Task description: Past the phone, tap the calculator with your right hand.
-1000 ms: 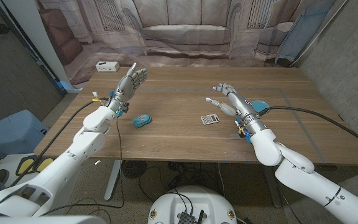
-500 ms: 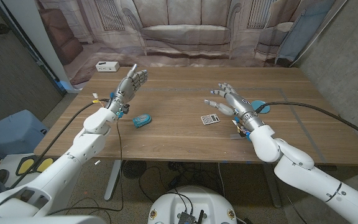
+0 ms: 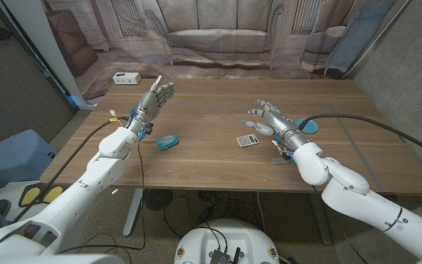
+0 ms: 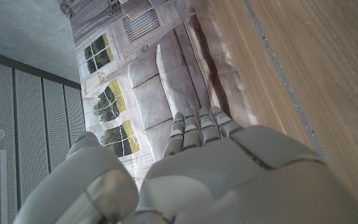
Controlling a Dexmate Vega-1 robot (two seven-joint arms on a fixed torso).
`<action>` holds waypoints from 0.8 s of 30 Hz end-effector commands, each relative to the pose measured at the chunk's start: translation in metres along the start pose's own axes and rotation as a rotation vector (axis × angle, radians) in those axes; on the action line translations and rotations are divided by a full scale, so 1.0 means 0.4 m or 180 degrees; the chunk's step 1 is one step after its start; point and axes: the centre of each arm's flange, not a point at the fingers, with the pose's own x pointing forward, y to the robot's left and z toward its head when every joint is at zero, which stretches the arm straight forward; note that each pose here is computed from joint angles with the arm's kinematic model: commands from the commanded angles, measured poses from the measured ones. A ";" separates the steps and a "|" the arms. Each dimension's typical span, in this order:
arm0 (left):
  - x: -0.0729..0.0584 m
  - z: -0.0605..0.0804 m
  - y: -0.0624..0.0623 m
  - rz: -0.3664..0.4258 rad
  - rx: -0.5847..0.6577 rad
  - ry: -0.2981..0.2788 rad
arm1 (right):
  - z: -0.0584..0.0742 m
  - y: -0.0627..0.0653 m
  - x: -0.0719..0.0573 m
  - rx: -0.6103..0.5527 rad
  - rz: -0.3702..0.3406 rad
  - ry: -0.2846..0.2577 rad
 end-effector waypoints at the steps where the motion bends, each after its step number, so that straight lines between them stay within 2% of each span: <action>1: 0.007 -0.001 -0.009 -0.0040 -0.0009 0.0013 | 0.002 0.009 0.017 -0.0317 0.0268 0.0103; 13: 0.005 0.002 -0.001 -0.0002 -0.0013 0.0036 | 0.016 0.023 0.033 -0.0552 0.0416 0.0086; 19: 0.009 0.001 -0.010 -0.0035 -0.0046 0.0040 | 0.015 0.036 0.037 -0.0493 0.0473 0.0095; 24: 0.014 0.016 -0.007 -0.0028 0.0005 0.0001 | 0.018 0.046 0.038 -0.0514 0.0506 0.0096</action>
